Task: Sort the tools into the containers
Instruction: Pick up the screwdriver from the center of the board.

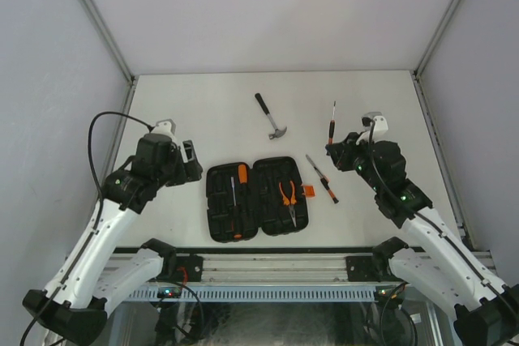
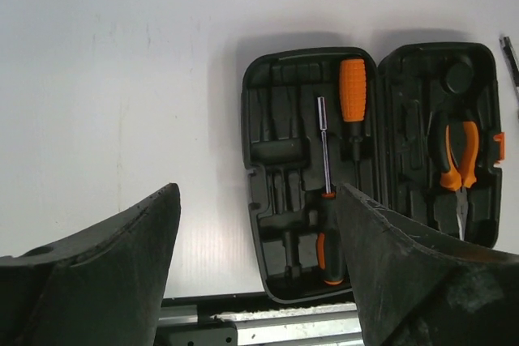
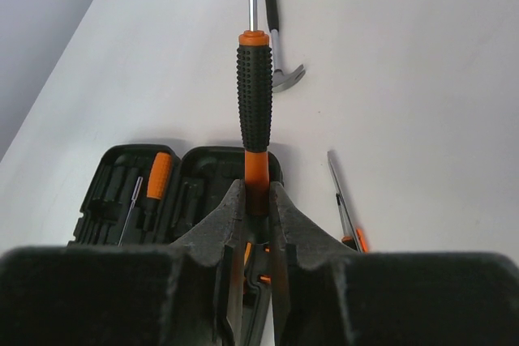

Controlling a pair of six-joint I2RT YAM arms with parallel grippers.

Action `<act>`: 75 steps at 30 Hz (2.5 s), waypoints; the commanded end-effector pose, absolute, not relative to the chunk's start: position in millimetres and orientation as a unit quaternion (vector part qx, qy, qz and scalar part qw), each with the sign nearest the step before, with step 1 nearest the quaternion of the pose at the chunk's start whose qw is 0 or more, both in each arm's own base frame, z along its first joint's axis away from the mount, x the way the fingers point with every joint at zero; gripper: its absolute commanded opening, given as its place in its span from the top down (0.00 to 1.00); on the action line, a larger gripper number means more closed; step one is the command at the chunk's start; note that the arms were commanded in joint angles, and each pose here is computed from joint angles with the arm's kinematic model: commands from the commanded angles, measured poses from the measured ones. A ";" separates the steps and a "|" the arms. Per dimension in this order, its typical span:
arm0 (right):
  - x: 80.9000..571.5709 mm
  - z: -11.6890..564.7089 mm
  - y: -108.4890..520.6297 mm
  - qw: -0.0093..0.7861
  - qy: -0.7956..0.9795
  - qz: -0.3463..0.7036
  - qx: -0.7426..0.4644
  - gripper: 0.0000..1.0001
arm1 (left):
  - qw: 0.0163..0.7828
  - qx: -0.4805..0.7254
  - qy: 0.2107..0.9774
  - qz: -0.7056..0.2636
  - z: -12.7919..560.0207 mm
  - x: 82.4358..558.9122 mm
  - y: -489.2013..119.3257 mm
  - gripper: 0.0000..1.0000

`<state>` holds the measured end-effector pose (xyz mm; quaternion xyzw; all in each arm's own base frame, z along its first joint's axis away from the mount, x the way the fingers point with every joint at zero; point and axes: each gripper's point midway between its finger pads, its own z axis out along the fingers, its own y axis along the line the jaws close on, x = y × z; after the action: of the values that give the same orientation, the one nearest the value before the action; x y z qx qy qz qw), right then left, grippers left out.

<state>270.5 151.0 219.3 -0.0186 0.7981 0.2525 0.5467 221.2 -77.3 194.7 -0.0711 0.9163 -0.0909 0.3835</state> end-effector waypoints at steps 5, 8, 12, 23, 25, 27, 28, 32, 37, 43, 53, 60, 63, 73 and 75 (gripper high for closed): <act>268.2 251.0 166.2 0.595 0.751 0.278 -0.070 1.00 | 0.493 -0.083 0.851 -0.159 245.4 225.8 -82.5 0.10; 262.1 254.8 180.3 0.609 0.735 0.273 -0.120 1.00 | 0.505 -0.042 0.843 -0.180 251.1 219.7 -90.6 0.06; 248.1 263.1 203.9 0.626 0.708 0.270 -0.186 0.99 | 0.517 -0.036 0.836 -0.180 257.0 212.5 -86.7 0.00; 193.6 260.2 271.5 0.609 0.617 0.323 -0.379 1.00 | 0.553 -0.028 0.806 -0.209 272.4 204.6 -89.4 0.00; 185.4 255.8 280.3 0.601 0.606 0.327 -0.405 1.00 | 0.554 -0.025 0.803 -0.217 274.3 203.4 -91.8 0.00; 178.4 252.7 288.0 0.599 0.592 0.325 -0.430 1.00 | 0.558 -0.025 0.800 -0.219 276.4 203.1 -91.8 0.00; 175.9 251.3 290.9 0.599 0.587 0.322 -0.440 1.00 | 0.560 -0.025 0.799 -0.218 277.2 203.0 -91.4 0.00; 166.6 246.3 302.1 0.599 0.560 0.312 -0.480 1.00 | 0.556 -0.009 0.800 -0.226 276.9 201.2 -96.1 0.00; 155.6 242.9 311.0 0.593 0.531 0.313 -0.518 1.00 | 0.566 -0.002 0.793 -0.227 283.4 199.3 -95.8 0.00; 145.0 231.1 315.7 0.591 0.489 0.273 -0.580 1.00 | 0.567 0.003 0.793 -0.225 286.6 198.8 -95.4 0.00; 126.6 211.8 313.9 0.577 0.386 0.181 -0.696 1.00 | 0.563 0.082 0.767 -0.296 302.3 181.7 -125.5 0.03; 149.0 203.4 304.4 0.576 0.373 0.058 -0.725 1.00 | 0.531 0.104 0.773 -0.332 292.1 176.3 -148.7 0.06; 160.7 199.3 298.1 0.564 0.369 0.008 -0.739 1.00 | 0.511 0.132 0.772 -0.354 284.4 168.9 -171.5 0.06; 183.5 192.7 279.0 0.517 0.342 -0.108 -0.777 1.00 | 0.432 0.217 0.795 -0.365 245.5 153.8 -222.8 0.15; 184.7 195.4 279.4 0.520 0.336 -0.112 -0.777 1.00 | 0.411 0.230 0.804 -0.363 234.4 152.6 -229.6 0.18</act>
<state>174.4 275.6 163.9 -0.7879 0.3593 -0.0728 0.4948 150.7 -215.5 242.6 0.2102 0.8057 -0.3588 0.4219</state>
